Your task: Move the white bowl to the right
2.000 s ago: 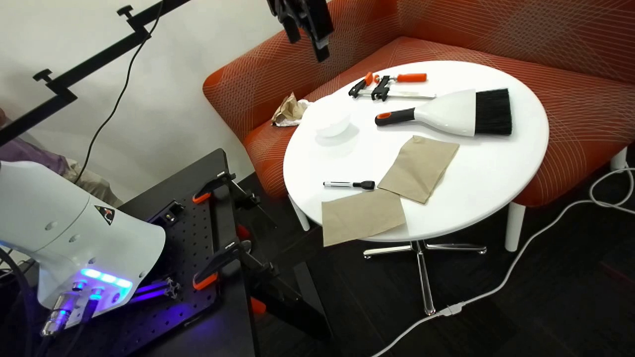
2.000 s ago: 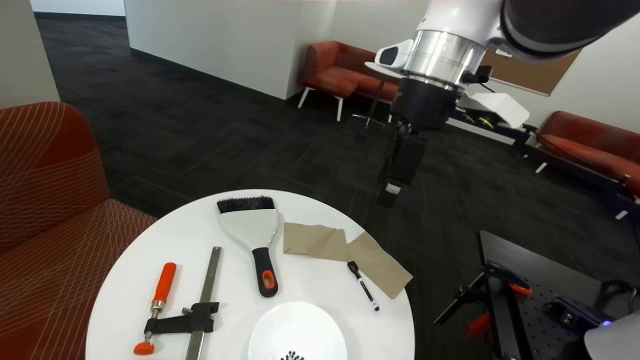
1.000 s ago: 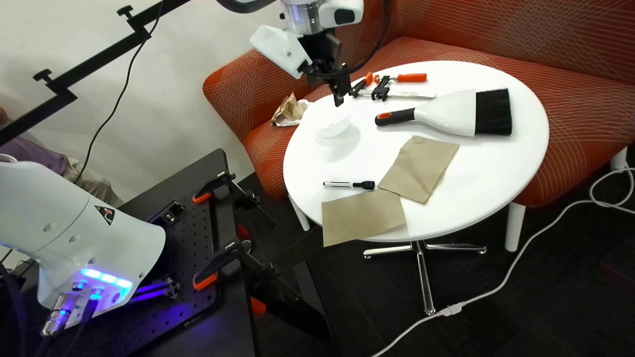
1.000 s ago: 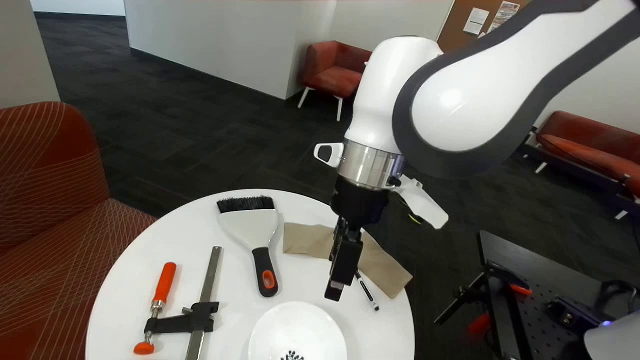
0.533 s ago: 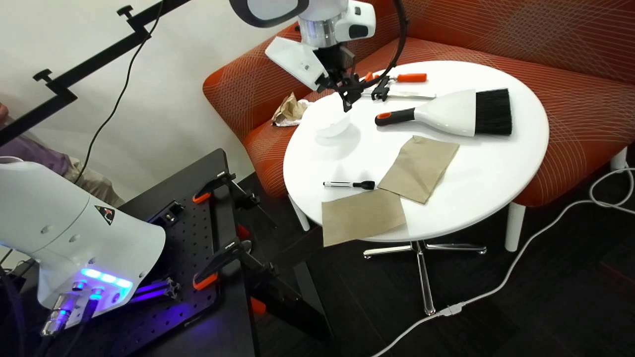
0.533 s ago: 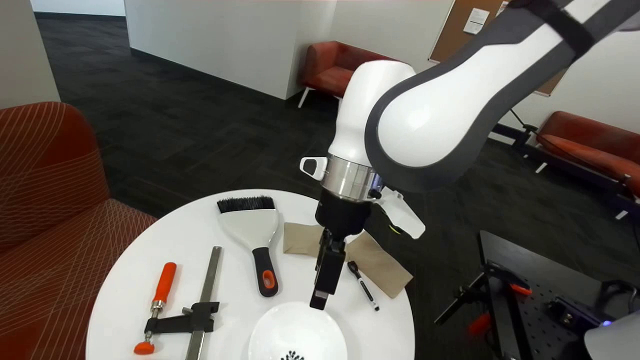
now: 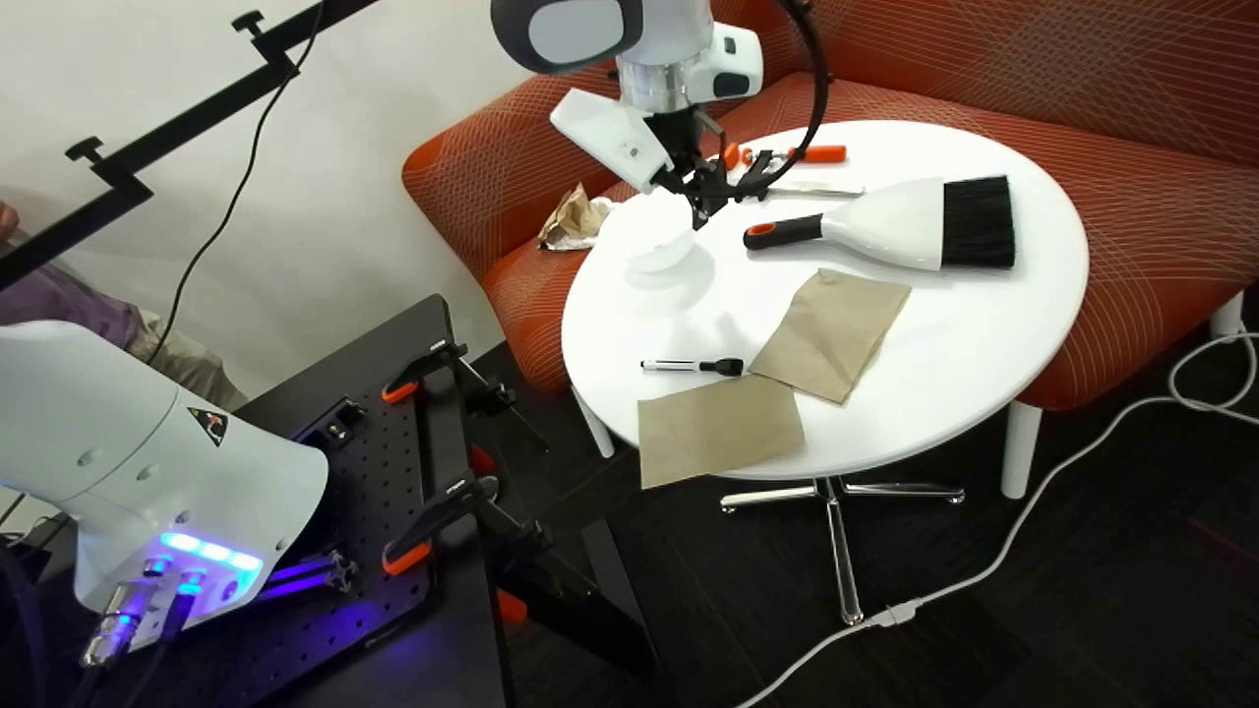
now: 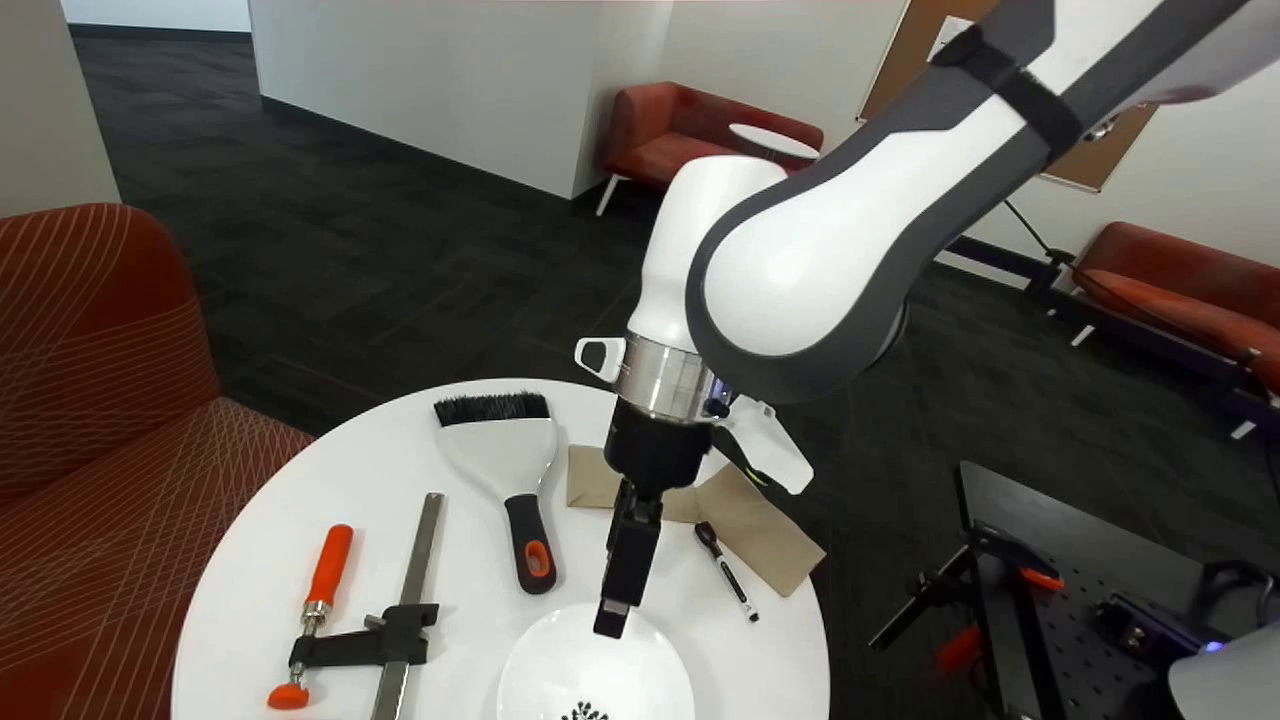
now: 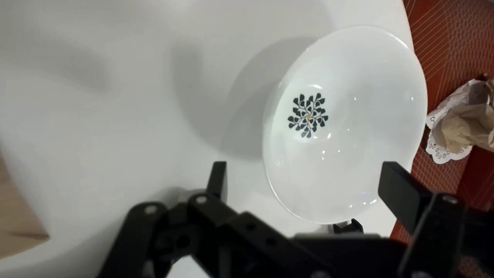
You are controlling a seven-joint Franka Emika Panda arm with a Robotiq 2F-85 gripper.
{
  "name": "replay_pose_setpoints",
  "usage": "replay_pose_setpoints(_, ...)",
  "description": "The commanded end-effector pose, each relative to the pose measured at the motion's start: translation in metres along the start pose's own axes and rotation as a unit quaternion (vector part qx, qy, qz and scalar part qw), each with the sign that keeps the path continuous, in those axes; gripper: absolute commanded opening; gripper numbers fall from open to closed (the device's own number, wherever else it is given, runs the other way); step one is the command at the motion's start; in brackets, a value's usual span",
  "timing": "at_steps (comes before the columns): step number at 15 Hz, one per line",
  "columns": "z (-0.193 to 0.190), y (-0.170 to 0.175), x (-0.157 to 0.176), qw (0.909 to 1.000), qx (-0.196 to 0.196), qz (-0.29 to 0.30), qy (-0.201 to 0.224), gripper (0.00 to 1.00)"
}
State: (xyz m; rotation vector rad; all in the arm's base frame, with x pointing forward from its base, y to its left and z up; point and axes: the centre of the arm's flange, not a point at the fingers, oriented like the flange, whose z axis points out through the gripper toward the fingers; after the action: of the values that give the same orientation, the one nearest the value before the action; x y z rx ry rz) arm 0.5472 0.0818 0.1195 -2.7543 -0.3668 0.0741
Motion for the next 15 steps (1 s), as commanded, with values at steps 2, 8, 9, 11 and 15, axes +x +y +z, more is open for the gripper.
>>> replay_pose_setpoints(2,0.017,0.013,0.011,0.9999,0.010,0.000,0.003,1.00)
replay_pose_setpoints(8,0.034,0.022,0.013,0.9993,0.036,0.007,-0.008,1.00)
replay_pose_setpoints(9,0.036,0.023,0.013,0.9992,0.039,0.008,-0.009,1.00)
replay_pose_setpoints(11,0.040,0.022,0.013,0.9989,0.045,0.010,-0.012,1.00)
replay_pose_setpoints(15,0.045,0.022,0.014,0.9987,0.049,0.010,-0.013,0.58)
